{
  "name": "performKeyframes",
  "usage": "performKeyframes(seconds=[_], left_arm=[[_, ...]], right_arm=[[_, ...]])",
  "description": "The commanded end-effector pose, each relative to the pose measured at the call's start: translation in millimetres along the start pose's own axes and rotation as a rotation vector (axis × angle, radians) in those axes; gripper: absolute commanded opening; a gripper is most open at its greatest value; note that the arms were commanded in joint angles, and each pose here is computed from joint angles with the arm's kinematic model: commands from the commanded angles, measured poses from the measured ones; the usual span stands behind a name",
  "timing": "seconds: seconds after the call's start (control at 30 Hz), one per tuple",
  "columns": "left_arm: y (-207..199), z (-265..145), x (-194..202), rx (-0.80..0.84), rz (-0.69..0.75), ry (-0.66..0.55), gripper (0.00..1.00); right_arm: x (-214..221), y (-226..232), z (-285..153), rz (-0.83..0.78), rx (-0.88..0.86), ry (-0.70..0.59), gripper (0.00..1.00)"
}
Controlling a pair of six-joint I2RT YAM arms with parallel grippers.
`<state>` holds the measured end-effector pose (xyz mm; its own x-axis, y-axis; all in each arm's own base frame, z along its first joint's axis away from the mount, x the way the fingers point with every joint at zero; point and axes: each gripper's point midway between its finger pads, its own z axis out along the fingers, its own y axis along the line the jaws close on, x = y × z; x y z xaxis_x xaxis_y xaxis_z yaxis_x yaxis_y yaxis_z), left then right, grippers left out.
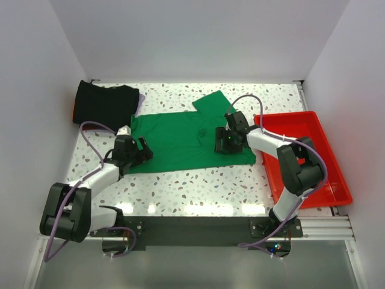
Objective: Fold and stack the t-shirts
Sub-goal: Fold the tshirt
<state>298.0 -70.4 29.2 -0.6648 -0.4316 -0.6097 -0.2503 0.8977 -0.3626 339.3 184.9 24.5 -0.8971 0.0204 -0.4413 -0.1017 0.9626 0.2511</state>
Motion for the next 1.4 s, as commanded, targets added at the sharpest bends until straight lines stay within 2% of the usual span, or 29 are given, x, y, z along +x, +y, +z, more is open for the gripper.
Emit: performKeyframes(seconds=[0.0, 0.17, 0.3, 0.47, 0.63, 0.87, 0.97, 1.13, 1.37], left_arm=[[33.7, -8.7, 36.4, -0.157, -0.070, 0.108, 0.96], [49.7, -27.2, 74.0, -0.225, -0.151, 0.229, 0.97], [51.9, -39.6, 91.3, -0.215, -0.192, 0.269, 0.97], [42.6, -53.7, 87.1, -0.173, -0.219, 0.261, 0.97], [25.3, -59.9, 60.7, -0.128, -0.213, 0.208, 0.97], [0.1, -57.1, -15.1, -0.100, -0.080, 0.038, 0.97], [-8.5, -42.6, -29.9, -0.081, -0.037, 0.014, 0.97], [-18.6, -13.7, -32.9, -0.032, -0.015, 0.005, 0.97], [-3.0, 4.2, 6.6, -0.029, -0.021, 0.077, 0.97]], right_arm=[[42.7, -16.1, 2.5, 0.045, 0.056, 0.125, 0.70], [82.9, -29.4, -18.0, 0.079, 0.109, 0.256, 0.70], [106.6, -33.2, -34.7, 0.103, 0.120, 0.320, 0.70], [129.1, -30.1, -48.4, 0.120, 0.093, 0.390, 0.70], [114.0, -21.5, -60.7, 0.099, 0.069, 0.361, 0.71], [34.8, 10.8, -77.9, 0.027, -0.006, 0.198, 0.71], [11.6, 21.3, -69.7, 0.010, -0.036, 0.153, 0.71], [-6.7, 34.9, -39.9, 0.003, -0.104, 0.100, 0.71], [22.3, 26.4, -3.4, 0.027, -0.098, 0.170, 0.71]])
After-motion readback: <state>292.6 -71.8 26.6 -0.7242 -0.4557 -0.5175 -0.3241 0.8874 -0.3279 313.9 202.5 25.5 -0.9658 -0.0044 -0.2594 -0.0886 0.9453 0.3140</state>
